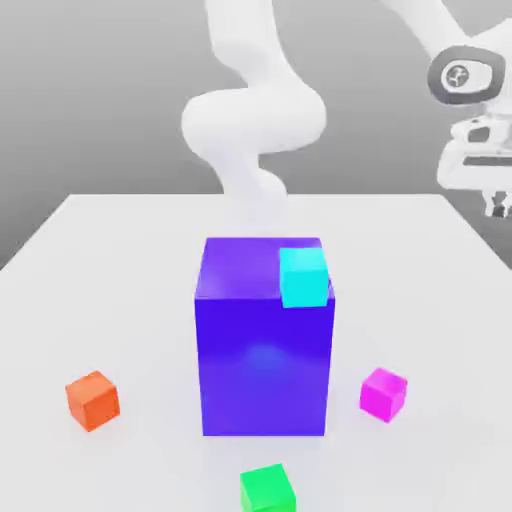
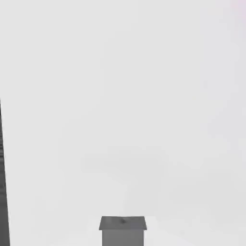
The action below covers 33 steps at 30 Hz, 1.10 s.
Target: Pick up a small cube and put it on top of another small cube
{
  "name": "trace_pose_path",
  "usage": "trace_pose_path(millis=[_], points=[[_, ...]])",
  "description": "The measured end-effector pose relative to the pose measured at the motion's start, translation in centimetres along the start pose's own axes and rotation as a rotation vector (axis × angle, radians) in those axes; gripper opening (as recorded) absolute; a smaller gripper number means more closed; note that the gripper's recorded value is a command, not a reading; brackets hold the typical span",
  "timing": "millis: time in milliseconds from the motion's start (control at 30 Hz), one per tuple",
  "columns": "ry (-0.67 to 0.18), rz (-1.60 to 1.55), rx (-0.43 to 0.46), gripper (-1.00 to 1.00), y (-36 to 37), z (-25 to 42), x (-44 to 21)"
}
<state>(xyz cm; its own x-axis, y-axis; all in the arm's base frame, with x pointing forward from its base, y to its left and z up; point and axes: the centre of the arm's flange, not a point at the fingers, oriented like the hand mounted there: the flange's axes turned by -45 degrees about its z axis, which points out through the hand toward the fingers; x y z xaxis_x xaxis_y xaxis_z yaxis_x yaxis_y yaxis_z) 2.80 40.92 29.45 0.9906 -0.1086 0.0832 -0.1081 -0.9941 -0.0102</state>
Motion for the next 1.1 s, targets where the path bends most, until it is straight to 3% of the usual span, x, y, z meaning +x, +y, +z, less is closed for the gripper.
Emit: trace_pose_path(millis=[300, 633, 733, 1033, 1067, 1100], points=[[-0.027, -0.002, 0.012, -1.00, 4.4, 3.2, -16.8], [-0.071, 0.003, -0.001, -1.00, 17.2, 6.2, -31.2], [-0.083, 0.005, -0.006, -1.00, 21.1, 7.1, -33.7], [-0.086, 0.005, -0.003, -1.00, 21.8, 12.4, -34.7], [-0.085, 0.006, -0.006, 1.00, 21.9, 13.1, -34.6], [-0.085, 0.006, -0.006, 1.00, 21.9, 13.1, -34.6]])
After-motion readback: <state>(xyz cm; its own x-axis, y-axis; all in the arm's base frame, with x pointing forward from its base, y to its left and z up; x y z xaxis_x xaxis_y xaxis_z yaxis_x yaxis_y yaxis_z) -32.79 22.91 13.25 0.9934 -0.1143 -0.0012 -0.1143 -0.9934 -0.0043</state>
